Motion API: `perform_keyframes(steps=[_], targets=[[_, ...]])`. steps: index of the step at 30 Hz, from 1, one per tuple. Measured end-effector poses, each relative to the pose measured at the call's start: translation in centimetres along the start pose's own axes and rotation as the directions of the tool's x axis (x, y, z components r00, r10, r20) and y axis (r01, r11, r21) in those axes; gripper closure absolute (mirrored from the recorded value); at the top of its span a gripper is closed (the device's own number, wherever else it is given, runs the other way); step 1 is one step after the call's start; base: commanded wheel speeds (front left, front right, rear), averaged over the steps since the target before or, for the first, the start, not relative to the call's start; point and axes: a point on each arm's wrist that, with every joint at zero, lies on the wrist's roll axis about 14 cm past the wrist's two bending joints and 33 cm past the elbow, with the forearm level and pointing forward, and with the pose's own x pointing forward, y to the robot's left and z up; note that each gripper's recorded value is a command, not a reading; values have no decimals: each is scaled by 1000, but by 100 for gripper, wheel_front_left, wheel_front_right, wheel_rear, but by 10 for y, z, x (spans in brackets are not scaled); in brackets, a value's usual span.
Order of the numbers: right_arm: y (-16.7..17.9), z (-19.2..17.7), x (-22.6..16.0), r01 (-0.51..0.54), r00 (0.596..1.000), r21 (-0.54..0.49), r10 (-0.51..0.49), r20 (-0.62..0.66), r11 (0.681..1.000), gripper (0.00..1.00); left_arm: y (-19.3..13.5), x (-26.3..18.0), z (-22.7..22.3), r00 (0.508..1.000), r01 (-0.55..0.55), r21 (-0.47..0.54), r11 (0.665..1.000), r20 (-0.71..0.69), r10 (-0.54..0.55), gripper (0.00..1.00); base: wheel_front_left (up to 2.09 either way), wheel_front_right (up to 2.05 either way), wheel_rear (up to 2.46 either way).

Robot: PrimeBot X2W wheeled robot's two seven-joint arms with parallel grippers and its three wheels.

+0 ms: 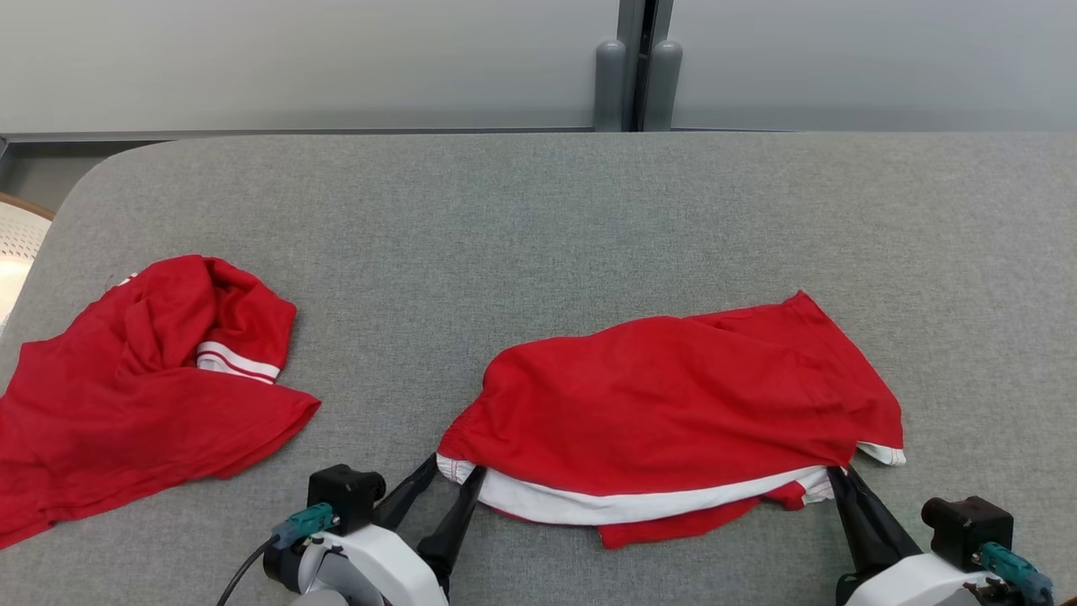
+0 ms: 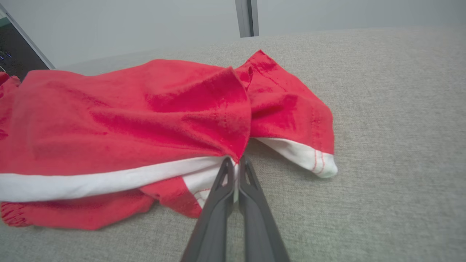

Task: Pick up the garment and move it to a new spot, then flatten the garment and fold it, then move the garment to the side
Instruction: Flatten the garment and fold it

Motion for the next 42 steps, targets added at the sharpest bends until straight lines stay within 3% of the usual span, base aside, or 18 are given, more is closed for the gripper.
perform_keyframes(steps=[1, 2, 12, 18, 24, 31, 37, 40, 42], targets=[[0, 0, 0, 0, 1000, 0, 0, 0, 1000, 100, -1, 1, 0, 1000, 4, -1, 1000, -1, -4, 95, 0, 0, 0], [0, 0, 0, 0, 1000, 0, 0, 1, 1000, 100, -2, 1, 0, 1000, 7, -1, 1000, -2, -7, 100, 0, 0, 0], [8, 15, 2, -22, 998, -19, 23, 55, 1000, 100, 4, -10, 15, 999, 1, 26, 1000, 41, -2, 100, 0, 0, 0], [17, 71, 11, -54, 973, -70, 68, 218, 996, 100, 4, -15, 58, 987, 10, 84, 996, 162, -23, 100, 0, 0, 0], [33, 163, 14, -86, 899, -197, 161, 406, 977, 100, -10, -19, 134, 940, 40, 212, 976, 324, -109, 100, 0, 0, 0], [55, 272, -12, -67, 776, -330, 257, 576, 942, 100, -47, -38, 242, 847, 26, 363, 932, 486, -213, 100, 0, 0, 0], [70, 329, -49, -24, 680, -381, 295, 672, 924, 100, -75, -70, 306, 754, 12, 336, 942, 615, -229, 100, 0, 0, 0], [68, 338, -63, -8, 660, -373, 285, 695, 928, 100, -83, -82, 320, 724, 46, 276, 960, 653, -222, 100, 0, 0, 0], [62, 336, -65, 10, 669, -367, 267, 694, 930, 100, -85, -85, 322, 723, 58, 259, 964, 655, -220, 100, 0, 0, 0]])
